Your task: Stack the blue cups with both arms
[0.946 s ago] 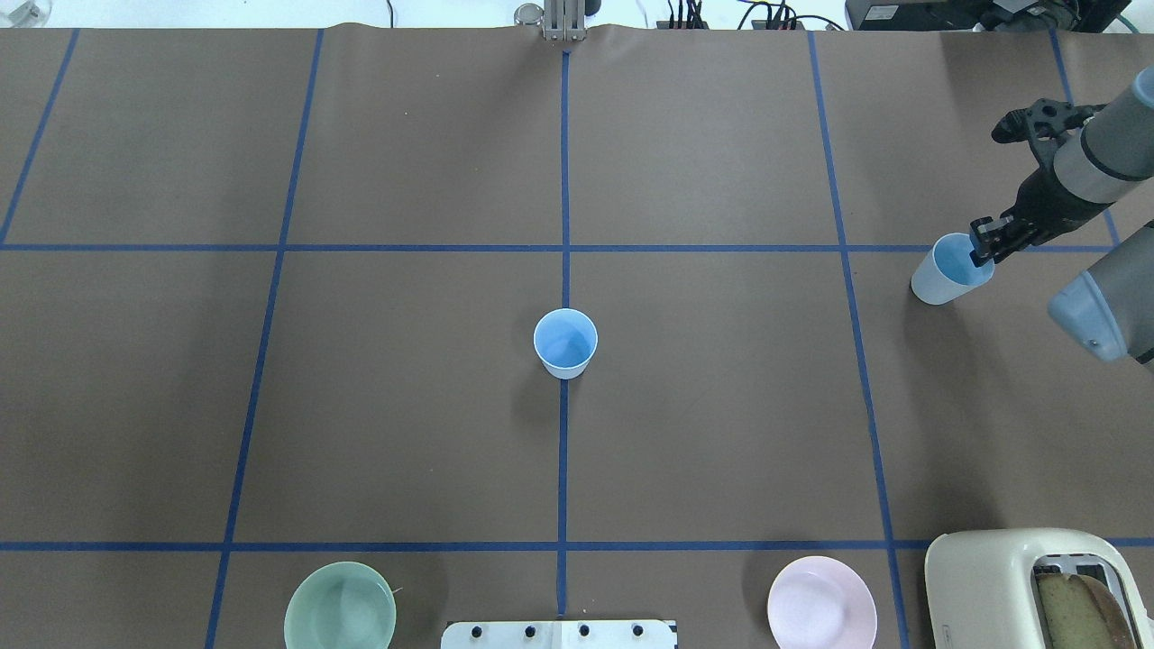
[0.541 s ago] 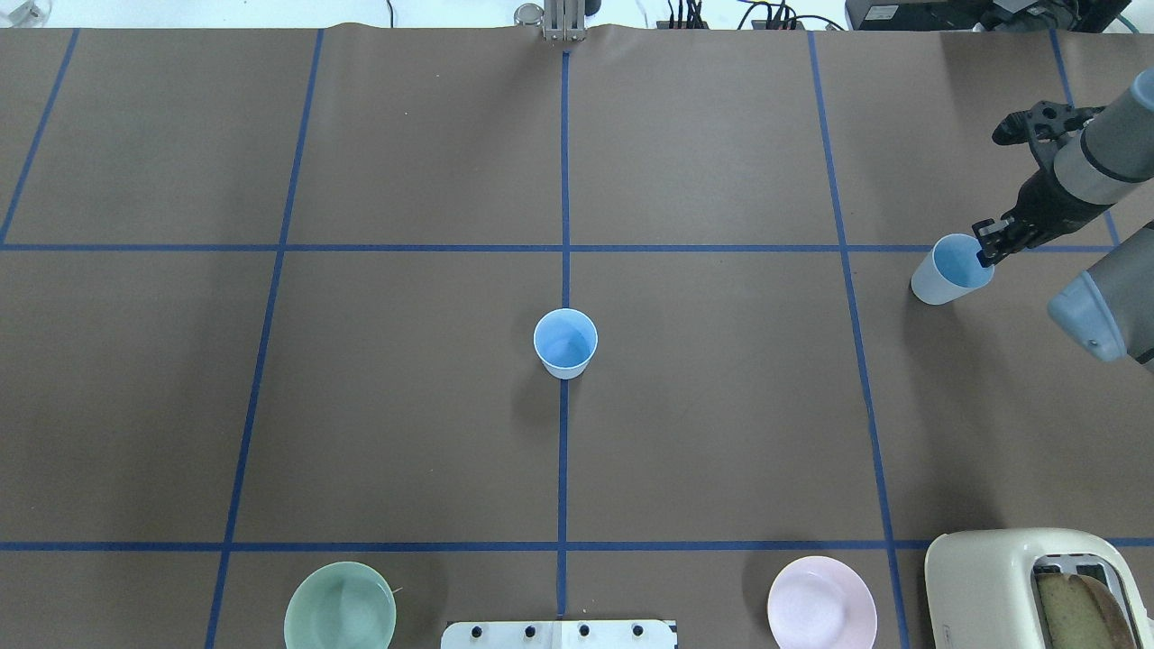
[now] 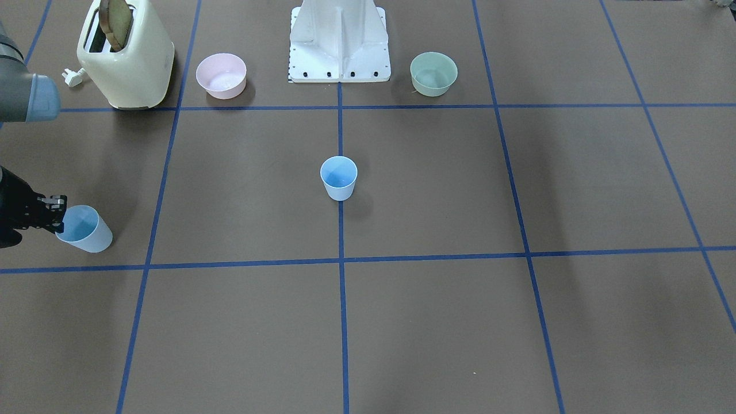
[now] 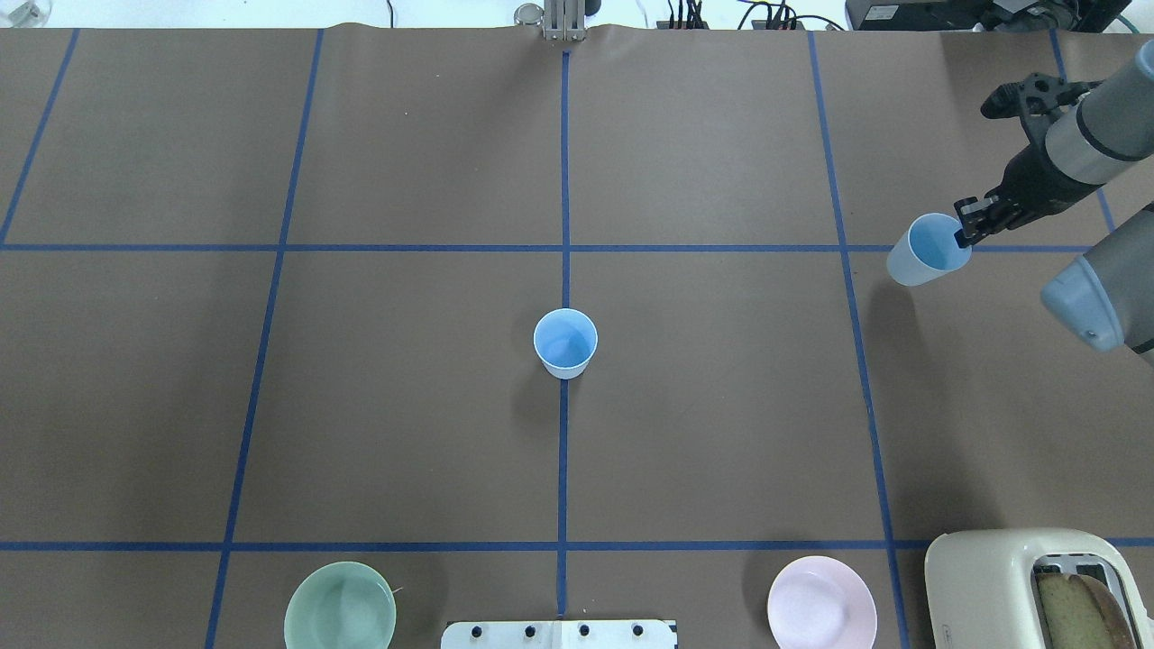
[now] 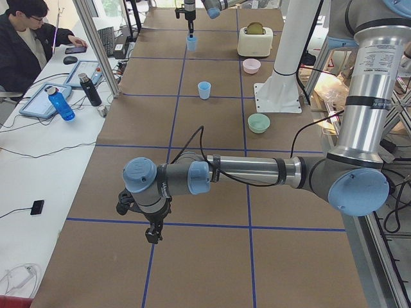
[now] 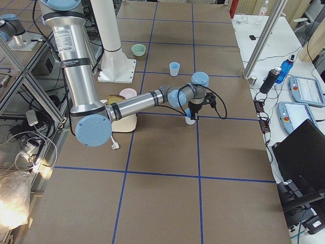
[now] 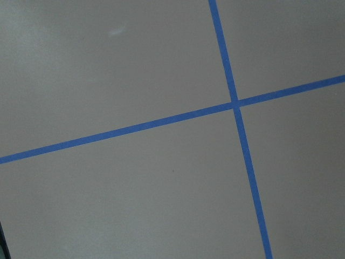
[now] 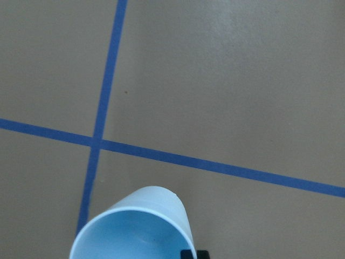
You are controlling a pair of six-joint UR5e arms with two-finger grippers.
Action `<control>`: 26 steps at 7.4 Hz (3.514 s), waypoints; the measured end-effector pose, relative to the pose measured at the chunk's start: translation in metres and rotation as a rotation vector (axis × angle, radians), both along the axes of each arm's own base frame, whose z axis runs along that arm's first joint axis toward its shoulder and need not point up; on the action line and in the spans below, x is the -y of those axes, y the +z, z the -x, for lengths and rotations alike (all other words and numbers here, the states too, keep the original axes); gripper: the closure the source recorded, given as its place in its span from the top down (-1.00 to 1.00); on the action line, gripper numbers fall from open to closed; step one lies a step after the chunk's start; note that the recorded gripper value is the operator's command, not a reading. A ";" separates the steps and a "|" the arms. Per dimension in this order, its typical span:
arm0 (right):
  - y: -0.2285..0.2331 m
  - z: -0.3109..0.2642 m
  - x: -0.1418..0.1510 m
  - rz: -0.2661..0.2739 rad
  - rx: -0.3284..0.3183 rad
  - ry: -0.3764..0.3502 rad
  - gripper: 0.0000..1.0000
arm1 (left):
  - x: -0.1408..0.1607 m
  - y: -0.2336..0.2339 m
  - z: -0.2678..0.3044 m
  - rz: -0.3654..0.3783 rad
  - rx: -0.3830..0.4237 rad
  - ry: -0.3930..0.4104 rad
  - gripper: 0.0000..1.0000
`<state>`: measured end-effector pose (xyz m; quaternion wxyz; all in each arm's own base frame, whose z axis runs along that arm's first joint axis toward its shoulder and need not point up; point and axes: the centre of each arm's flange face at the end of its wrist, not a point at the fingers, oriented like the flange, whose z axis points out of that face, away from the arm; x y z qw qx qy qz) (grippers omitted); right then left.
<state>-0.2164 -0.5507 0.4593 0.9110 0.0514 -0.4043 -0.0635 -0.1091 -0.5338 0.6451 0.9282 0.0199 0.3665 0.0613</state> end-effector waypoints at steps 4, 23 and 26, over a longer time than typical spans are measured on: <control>-0.219 0.119 -0.022 0.199 0.103 0.190 -1.00 | -0.001 -0.008 -0.005 0.025 -0.011 -0.062 0.96; -0.247 0.159 0.016 0.166 0.004 0.231 1.00 | -0.007 0.000 -0.007 0.041 -0.012 -0.061 0.96; -0.090 -0.047 0.079 0.048 -0.065 0.091 1.00 | -0.014 0.006 -0.008 0.044 -0.012 -0.056 0.96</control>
